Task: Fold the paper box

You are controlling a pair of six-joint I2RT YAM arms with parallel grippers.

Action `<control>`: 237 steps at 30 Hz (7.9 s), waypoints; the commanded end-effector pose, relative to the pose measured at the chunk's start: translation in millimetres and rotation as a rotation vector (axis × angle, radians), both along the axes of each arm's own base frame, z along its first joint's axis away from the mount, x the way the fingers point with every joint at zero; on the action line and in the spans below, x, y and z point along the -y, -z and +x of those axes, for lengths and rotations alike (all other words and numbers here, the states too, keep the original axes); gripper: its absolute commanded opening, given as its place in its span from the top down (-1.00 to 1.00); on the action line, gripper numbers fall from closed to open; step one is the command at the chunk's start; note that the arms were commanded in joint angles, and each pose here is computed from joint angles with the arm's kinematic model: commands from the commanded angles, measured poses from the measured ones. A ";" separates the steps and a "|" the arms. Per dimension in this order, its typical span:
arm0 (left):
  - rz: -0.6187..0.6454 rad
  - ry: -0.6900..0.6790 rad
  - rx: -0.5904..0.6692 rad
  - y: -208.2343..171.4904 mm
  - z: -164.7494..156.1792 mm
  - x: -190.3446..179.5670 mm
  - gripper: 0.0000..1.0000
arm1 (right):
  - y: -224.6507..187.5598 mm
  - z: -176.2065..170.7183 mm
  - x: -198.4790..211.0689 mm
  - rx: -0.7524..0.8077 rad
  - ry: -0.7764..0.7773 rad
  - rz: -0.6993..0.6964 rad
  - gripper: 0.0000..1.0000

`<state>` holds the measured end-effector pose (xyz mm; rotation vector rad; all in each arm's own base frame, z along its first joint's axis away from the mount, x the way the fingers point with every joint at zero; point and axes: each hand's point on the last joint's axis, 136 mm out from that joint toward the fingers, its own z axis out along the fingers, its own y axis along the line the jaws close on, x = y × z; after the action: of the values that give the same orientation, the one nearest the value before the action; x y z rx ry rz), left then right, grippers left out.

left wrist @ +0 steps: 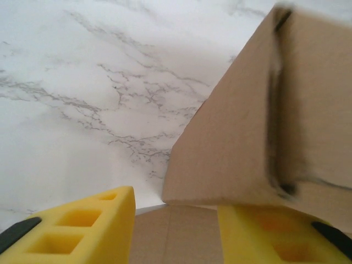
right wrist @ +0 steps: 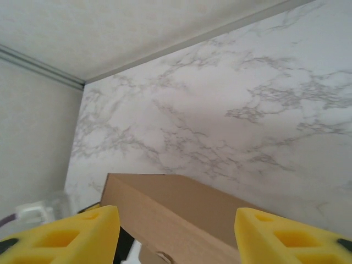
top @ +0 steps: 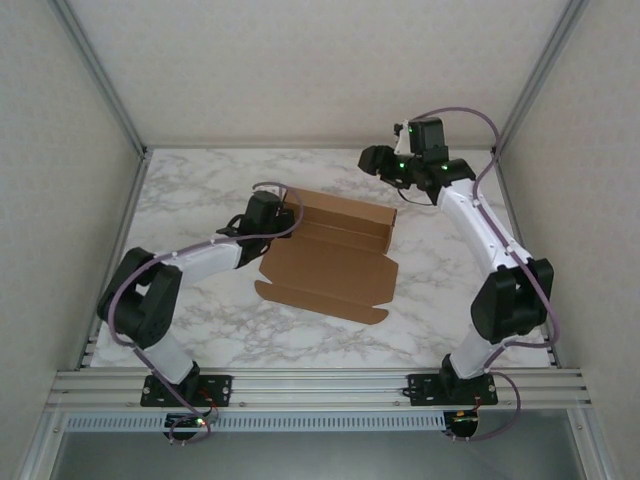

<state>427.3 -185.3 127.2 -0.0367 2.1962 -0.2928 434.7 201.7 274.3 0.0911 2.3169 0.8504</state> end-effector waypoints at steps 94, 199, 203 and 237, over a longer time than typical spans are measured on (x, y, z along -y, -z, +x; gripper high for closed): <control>-0.320 0.001 0.164 -165.0 -50.5 -46.6 -0.04 | 76.6 -41.1 -20.9 -0.140 -0.274 -0.248 0.40; -0.310 -0.376 0.352 -189.9 -101.5 -140.9 -0.24 | 213.0 -39.7 -10.2 -0.198 -0.359 -0.857 0.33; -0.310 -0.376 0.369 -180.6 -107.9 -143.7 -0.26 | 226.3 -72.7 -18.3 -0.236 -0.432 -0.800 0.19; -0.297 -0.389 0.392 -172.4 -112.9 -149.0 -0.30 | 216.1 -63.6 13.5 -0.228 -0.138 -1.175 0.70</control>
<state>314.4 -43.1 296.0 -0.5102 1.7248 -0.3955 376.8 203.0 50.5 -0.5824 2.6859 -0.4504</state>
